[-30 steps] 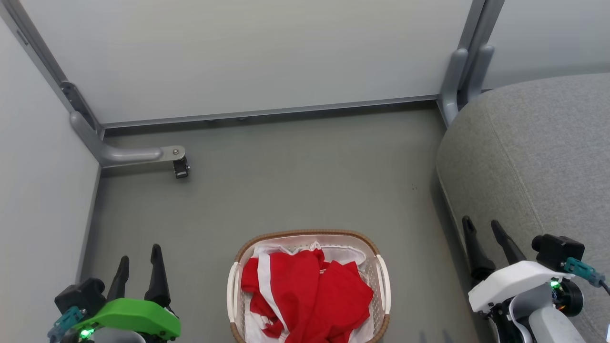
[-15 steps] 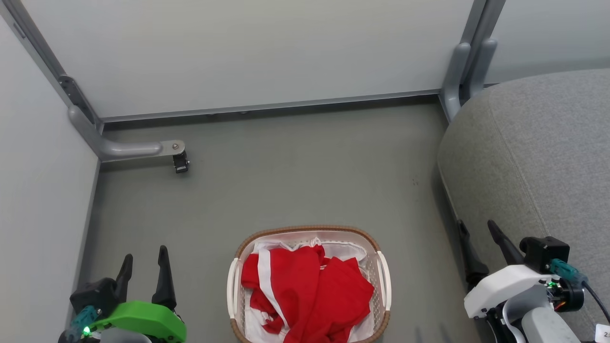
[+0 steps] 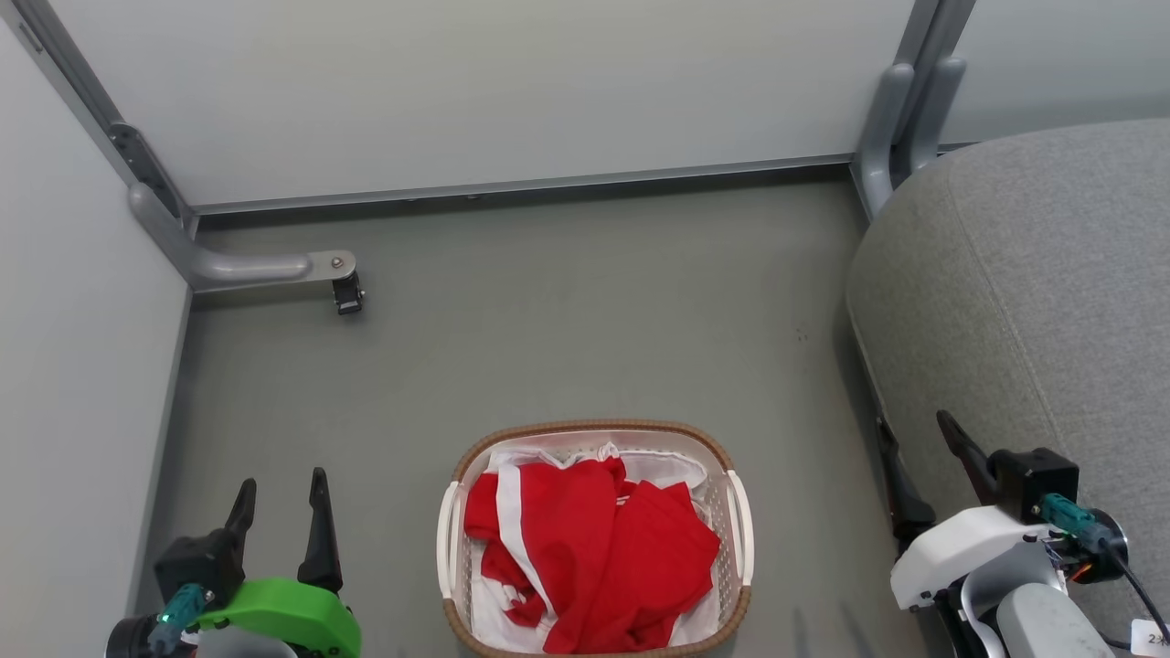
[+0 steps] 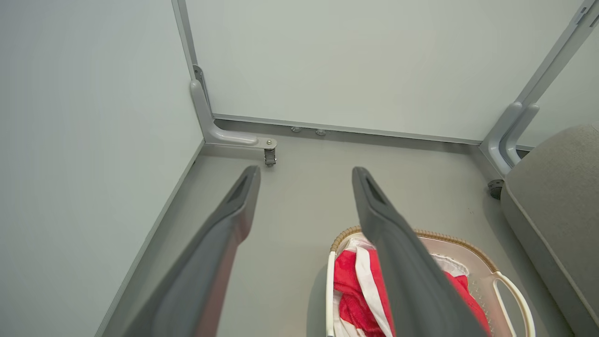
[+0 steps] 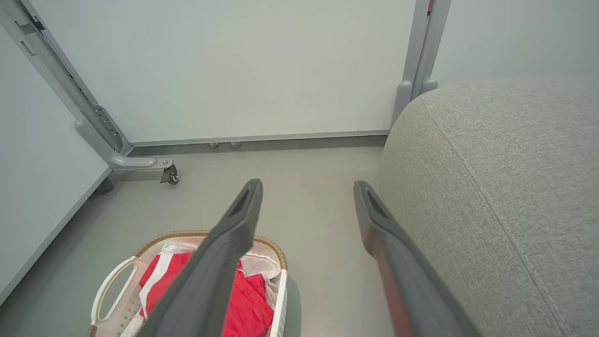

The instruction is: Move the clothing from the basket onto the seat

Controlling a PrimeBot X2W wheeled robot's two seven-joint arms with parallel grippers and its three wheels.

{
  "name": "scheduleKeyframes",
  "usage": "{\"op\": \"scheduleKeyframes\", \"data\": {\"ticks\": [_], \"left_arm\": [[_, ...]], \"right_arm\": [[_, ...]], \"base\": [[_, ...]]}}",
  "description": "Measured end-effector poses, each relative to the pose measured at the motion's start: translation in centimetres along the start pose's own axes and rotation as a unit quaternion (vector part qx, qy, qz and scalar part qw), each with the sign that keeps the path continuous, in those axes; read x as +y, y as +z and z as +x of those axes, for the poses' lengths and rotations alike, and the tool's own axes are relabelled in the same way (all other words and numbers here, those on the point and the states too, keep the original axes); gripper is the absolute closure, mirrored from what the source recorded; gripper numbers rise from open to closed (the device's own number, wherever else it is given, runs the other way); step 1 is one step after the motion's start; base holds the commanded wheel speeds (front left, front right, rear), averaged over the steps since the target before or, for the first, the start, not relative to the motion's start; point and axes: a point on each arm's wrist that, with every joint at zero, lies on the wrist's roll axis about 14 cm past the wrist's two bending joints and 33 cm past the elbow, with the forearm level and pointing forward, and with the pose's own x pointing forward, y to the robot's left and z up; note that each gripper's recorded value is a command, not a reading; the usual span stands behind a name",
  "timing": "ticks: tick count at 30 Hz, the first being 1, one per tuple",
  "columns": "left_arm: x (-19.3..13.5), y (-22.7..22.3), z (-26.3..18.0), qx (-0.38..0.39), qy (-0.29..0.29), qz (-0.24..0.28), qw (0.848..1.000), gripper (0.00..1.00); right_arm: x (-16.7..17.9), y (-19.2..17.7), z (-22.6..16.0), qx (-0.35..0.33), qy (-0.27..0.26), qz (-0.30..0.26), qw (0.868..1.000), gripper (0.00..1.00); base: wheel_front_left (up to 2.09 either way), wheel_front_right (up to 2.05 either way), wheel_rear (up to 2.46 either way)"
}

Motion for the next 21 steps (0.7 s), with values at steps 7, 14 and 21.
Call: {"op": "scheduleKeyframes", "data": {"ticks": [7,14,21], "left_arm": [[-0.3,0.8,0.4,-0.016,-0.007,0.018,1.0,0.0],[-0.4,1.1,0.5,-0.023,-0.011,0.039,0.999,0.0],[-0.7,0.3,0.9,-0.013,-0.018,0.058,0.998,0.0]], "right_arm": [[-0.2,0.0,0.2,-0.005,-0.001,-0.021,1.0,0.0],[-0.1,0.7,0.4,-0.02,-0.003,-0.034,0.999,0.0],[0.2,0.6,0.8,-0.023,0.003,-0.053,0.998,0.0]], "base": [[0.0,0.0,0.0],[0.0,0.0,0.0],[0.0,0.0,0.0]]}}
